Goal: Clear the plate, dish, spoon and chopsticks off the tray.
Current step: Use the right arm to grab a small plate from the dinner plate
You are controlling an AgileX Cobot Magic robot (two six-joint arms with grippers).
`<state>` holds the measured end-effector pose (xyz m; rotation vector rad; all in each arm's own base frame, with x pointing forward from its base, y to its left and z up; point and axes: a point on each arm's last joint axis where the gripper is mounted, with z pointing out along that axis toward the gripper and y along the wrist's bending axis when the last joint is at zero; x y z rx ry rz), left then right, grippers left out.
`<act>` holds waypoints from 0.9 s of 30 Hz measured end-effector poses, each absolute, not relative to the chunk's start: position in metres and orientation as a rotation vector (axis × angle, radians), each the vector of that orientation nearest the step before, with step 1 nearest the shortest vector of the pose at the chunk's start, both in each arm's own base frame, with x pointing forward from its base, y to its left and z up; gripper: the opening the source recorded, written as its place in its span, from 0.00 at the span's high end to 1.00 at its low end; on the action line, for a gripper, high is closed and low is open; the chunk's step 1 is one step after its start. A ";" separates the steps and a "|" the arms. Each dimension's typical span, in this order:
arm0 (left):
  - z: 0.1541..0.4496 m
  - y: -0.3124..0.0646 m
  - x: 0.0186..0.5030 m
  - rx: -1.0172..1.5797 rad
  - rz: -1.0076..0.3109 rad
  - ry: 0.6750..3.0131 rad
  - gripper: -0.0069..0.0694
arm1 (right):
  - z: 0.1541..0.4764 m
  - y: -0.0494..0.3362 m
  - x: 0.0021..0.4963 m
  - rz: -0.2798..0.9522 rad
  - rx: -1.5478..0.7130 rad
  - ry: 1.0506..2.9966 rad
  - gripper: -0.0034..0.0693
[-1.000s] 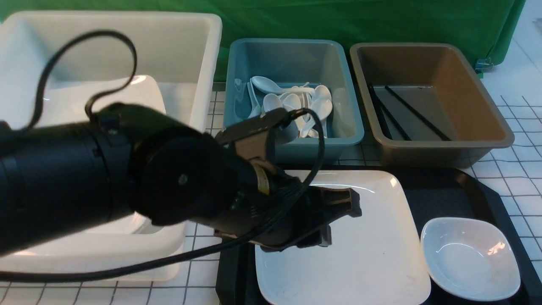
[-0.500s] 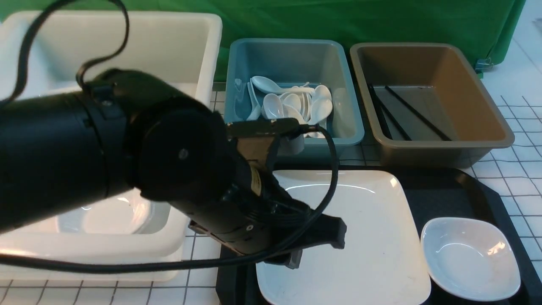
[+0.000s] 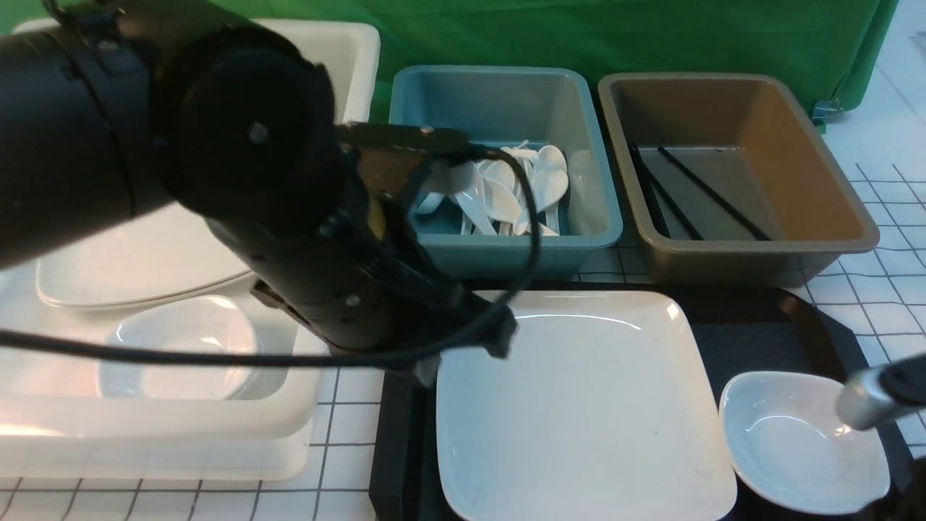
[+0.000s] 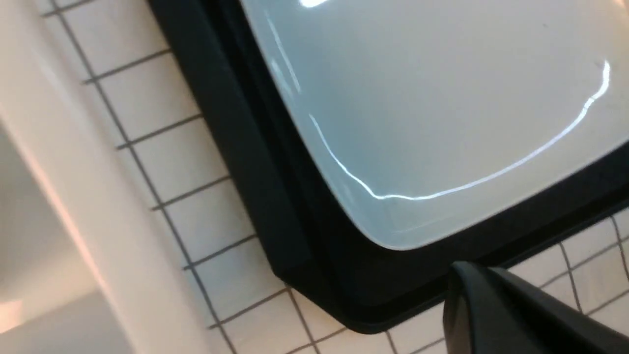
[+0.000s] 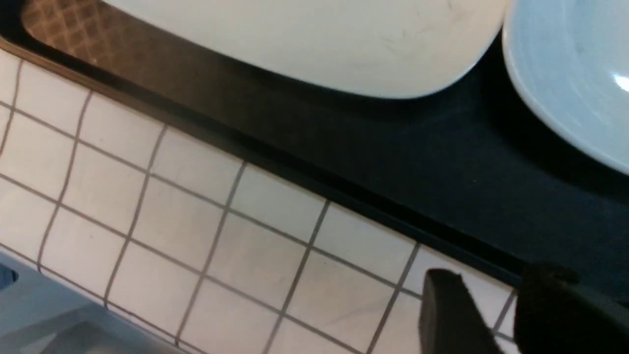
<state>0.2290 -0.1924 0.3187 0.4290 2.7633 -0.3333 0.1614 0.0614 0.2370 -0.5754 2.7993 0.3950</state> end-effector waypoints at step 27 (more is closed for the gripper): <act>0.322 -0.184 0.243 0.534 -0.427 2.688 0.91 | 0.152 0.119 0.222 -0.521 -1.274 2.776 0.40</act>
